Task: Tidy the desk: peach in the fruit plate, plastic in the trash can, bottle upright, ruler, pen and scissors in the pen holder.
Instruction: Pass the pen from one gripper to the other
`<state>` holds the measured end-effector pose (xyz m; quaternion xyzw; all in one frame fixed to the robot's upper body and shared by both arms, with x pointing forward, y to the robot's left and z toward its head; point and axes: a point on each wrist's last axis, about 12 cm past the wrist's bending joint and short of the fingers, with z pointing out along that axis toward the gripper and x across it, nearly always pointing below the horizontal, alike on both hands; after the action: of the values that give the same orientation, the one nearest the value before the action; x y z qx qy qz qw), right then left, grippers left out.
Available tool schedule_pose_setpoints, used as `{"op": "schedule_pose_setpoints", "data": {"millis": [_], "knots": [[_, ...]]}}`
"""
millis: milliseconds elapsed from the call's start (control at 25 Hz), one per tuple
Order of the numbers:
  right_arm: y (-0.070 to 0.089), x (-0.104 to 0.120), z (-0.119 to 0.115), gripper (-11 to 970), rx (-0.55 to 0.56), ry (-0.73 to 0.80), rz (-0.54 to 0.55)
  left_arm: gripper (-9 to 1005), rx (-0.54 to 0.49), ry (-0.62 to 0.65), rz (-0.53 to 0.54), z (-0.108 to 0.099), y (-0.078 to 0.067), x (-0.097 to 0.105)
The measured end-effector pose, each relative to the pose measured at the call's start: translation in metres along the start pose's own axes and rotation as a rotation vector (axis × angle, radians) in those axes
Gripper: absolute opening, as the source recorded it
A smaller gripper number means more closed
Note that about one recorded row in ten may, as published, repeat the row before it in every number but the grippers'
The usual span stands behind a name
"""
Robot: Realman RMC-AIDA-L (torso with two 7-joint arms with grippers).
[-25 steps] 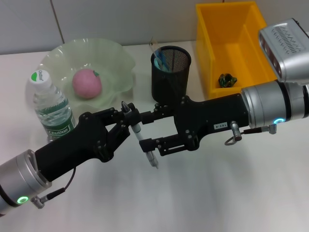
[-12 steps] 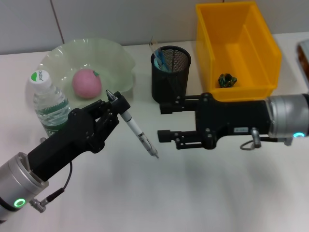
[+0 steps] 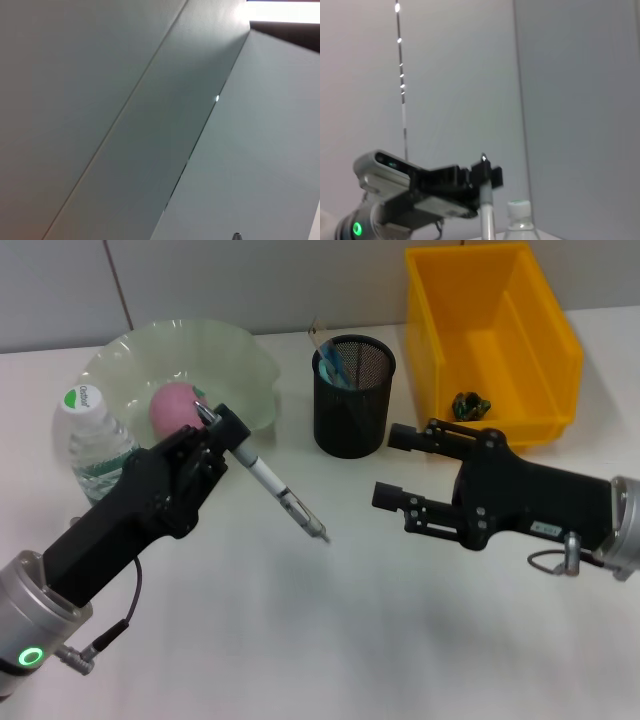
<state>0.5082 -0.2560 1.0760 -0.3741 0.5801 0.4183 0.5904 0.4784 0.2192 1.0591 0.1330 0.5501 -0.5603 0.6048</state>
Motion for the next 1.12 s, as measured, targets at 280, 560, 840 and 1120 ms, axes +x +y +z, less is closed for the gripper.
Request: {"op": "schedule_pose_setpoints", "data": {"millis": [280, 560, 840, 1120], "knots": [[0.014, 0.017, 0.002, 676, 0.033, -0.026, -0.058, 167, -0.022, -0.074, -0.091, -0.007, -0.002, -0.004], [0.026, 0.026, 0.007, 675, 0.022, -0.053, -0.138, 171, -0.067, -0.105, -0.136, -0.010, -0.002, -0.002], [0.041, 0.034, 0.012, 675, 0.036, -0.100, -0.244, 174, -0.098, -0.141, -0.165, -0.008, -0.001, 0.000], [0.044, 0.035, 0.013, 675, 0.074, -0.118, -0.288, 177, -0.117, -0.156, -0.195, -0.011, -0.004, 0.003]]}}
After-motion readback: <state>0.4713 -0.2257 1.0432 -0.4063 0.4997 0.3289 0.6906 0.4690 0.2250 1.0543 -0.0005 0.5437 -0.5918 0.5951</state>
